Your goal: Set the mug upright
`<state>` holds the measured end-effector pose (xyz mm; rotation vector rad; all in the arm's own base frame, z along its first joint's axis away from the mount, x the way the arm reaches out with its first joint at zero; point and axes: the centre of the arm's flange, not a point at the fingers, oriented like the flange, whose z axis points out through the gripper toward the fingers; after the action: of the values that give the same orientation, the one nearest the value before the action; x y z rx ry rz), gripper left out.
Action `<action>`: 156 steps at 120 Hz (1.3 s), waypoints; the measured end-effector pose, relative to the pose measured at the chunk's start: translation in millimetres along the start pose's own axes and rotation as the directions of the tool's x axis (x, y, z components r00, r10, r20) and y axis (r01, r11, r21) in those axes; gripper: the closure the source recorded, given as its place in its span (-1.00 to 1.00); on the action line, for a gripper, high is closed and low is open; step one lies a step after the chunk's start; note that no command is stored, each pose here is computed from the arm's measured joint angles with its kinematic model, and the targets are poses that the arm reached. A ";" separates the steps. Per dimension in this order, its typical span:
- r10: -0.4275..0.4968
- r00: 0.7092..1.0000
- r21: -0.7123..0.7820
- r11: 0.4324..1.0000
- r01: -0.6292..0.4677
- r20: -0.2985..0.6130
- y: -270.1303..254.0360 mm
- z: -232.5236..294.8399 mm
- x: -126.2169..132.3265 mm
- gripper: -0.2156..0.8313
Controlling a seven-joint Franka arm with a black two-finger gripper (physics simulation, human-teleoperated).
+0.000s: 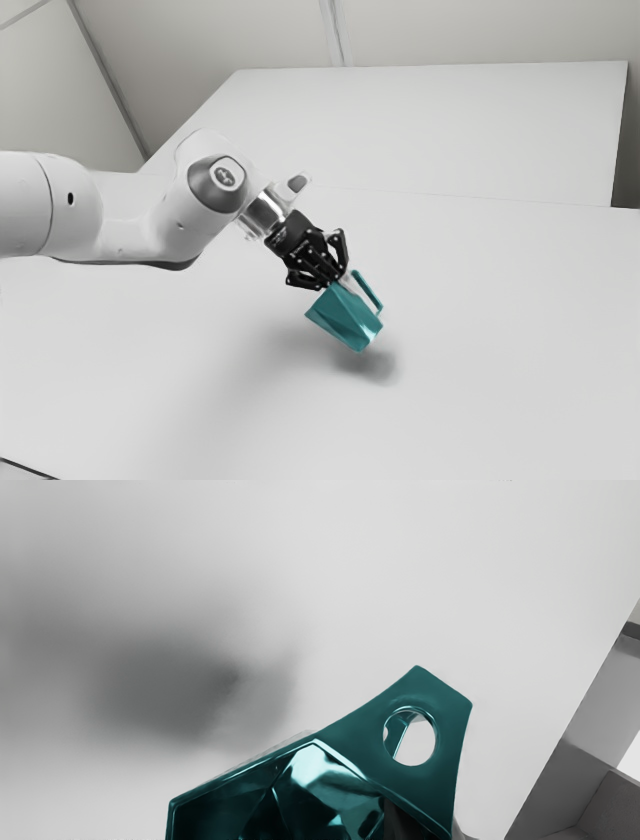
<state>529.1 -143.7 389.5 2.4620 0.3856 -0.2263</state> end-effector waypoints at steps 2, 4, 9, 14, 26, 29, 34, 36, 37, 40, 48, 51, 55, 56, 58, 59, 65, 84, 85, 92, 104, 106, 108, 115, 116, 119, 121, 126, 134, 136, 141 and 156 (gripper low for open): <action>0.017 1.000 0.019 1.000 -0.016 -0.010 1.8 -4.7 -1.9 0.91; 0.032 0.999 0.037 0.999 -0.032 -0.019 3.4 -9.3 -3.7 0.91; 0.076 0.996 0.091 0.993 -0.072 -0.041 7.1 -20.8 -8.5 0.91; 0.121 0.991 0.152 0.982 -0.111 -0.061 9.5 -31.2 -13.0 0.91; 0.214 0.973 0.298 0.938 -0.179 -0.090 10.7 -50.1 -19.2 0.91; 0.234 0.968 0.333 0.924 -0.190 -0.095 9.9 -54.0 -19.6 0.91; 0.264 0.959 0.390 0.898 -0.206 -0.101 7.9 -60.4 -20.0 0.91; 0.274 0.956 0.410 0.887 -0.211 -0.103 6.9 -62.5 -19.7 0.91; 0.279 0.955 0.420 0.882 -0.213 -0.103 6.4 -63.6 -19.6 0.91; 0.293 0.950 0.449 0.867 -0.218 -0.104 4.7 -66.2 -19.0 0.91; 0.330 0.938 0.522 0.821 -0.230 -0.106 1.2 -73.4 -18.1 0.91; 0.345 0.933 0.548 0.803 -0.235 -0.106 -0.1 -75.6 -17.6 0.91; 0.362 0.926 0.577 0.781 -0.239 -0.105 -1.8 -77.8 -16.6 0.91; 0.366 0.925 0.584 0.775 -0.240 -0.105 -2.2 -78.2 -16.4 0.91; 0.374 0.921 0.598 0.764 -0.242 -0.106 -3.1 -78.9 -15.7 0.91; 0.378 0.920 0.604 0.759 -0.243 -0.106 -3.4 -79.2 -15.4 0.91; 0.398 0.911 0.633 0.734 -0.246 -0.108 -5.7 -79.6 -12.5 0.91; 0.418 0.902 0.675 0.697 -0.243 -0.107 -19.1 -64.0 6.5 0.91; 0.418 0.902 0.676 0.696 -0.242 -0.107 -20.0 -63.0 7.7 0.91; 0.416 0.903 0.679 0.695 -0.237 -0.110 -26.4 -56.1 15.3 0.91; 0.405 0.907 0.679 0.699 -0.226 -0.114 -37.7 -44.7 25.7 0.91; 0.402 0.908 0.678 0.700 -0.224 -0.115 -39.6 -42.8 27.2 0.91; 0.400 0.909 0.677 0.701 -0.223 -0.115 -41.5 -40.8 28.7 0.91; 0.390 0.914 0.675 0.706 -0.216 -0.115 -49.0 -32.5 33.7 0.91; 0.388 0.914 0.674 0.707 -0.215 -0.116 -49.8 -31.6 34.3 0.91; 0.385 0.915 0.673 0.709 -0.213 -0.116 -52.3 -28.8 36.1 0.91; 0.384 0.916 0.672 0.710 -0.211 -0.118 -53.4 -27.3 37.2 0.91; 0.381 0.917 0.670 0.712 -0.209 -0.119 -55.8 -23.4 39.6 0.91; 0.382 0.916 0.668 0.715 -0.208 -0.124 -57.8 -18.1 42.7 0.91; 0.383 0.915 0.667 0.716 -0.208 -0.126 -57.9 -17.3 43.2 0.91; 0.384 0.914 0.665 0.717 -0.207 -0.129 -57.5 -16.3 43.8 0.83; 0.389 0.911 0.659 0.723 -0.208 -0.139 -55.1 -17.6 43.6 0.29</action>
<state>553.4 -81.4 361.4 3.1981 -0.0120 0.1583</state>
